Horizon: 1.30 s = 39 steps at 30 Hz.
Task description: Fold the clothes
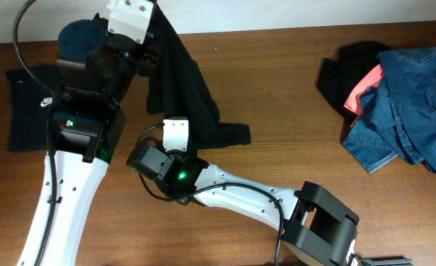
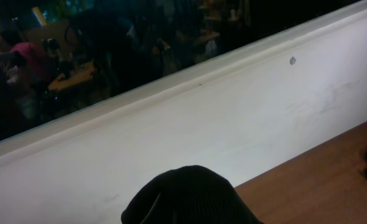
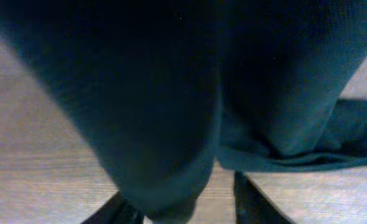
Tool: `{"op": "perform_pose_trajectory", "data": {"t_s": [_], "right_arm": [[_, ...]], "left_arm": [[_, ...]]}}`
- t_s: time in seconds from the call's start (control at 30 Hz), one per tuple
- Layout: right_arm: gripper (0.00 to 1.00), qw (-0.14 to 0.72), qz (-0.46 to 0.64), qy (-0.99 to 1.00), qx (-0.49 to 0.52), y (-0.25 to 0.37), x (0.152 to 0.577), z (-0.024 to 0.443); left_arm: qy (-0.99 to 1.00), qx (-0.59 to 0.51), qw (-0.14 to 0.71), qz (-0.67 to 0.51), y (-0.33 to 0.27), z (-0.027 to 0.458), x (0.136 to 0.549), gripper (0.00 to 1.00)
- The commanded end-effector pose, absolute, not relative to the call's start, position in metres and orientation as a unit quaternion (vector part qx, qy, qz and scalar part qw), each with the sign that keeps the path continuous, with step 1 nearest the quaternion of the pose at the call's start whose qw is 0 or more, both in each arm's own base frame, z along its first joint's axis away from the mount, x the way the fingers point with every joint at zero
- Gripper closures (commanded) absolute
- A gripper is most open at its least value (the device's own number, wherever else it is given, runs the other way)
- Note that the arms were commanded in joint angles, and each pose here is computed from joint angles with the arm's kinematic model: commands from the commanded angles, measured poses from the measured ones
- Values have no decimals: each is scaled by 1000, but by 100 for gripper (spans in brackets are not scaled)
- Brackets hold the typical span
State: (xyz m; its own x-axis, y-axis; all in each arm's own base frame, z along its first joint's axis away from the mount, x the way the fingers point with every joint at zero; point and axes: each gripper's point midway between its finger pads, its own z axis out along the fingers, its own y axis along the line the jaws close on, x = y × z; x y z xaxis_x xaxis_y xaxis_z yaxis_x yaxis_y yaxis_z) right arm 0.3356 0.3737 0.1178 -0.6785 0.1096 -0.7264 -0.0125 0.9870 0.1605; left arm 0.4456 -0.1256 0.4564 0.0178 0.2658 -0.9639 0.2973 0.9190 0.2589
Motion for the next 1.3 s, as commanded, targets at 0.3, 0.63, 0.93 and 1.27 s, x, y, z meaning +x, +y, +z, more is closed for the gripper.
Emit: {"op": "perform_pose_trajectory", "data": {"t_s": [0.3, 0.63, 0.93, 1.27], "right_arm": [[60, 391, 95, 914, 43, 373, 350, 110], [64, 384, 90, 918, 39, 376, 352, 94], [96, 385, 63, 921, -17, 373, 350, 95], [96, 378, 86, 921, -21, 344, 324, 171]], "left_arm": [[682, 188, 707, -15, -122, 482, 439, 99], [682, 188, 707, -15, -122, 482, 439, 99], [683, 188, 706, -15, -122, 482, 439, 99], [690, 170, 703, 5, -113, 480, 441, 99]]}}
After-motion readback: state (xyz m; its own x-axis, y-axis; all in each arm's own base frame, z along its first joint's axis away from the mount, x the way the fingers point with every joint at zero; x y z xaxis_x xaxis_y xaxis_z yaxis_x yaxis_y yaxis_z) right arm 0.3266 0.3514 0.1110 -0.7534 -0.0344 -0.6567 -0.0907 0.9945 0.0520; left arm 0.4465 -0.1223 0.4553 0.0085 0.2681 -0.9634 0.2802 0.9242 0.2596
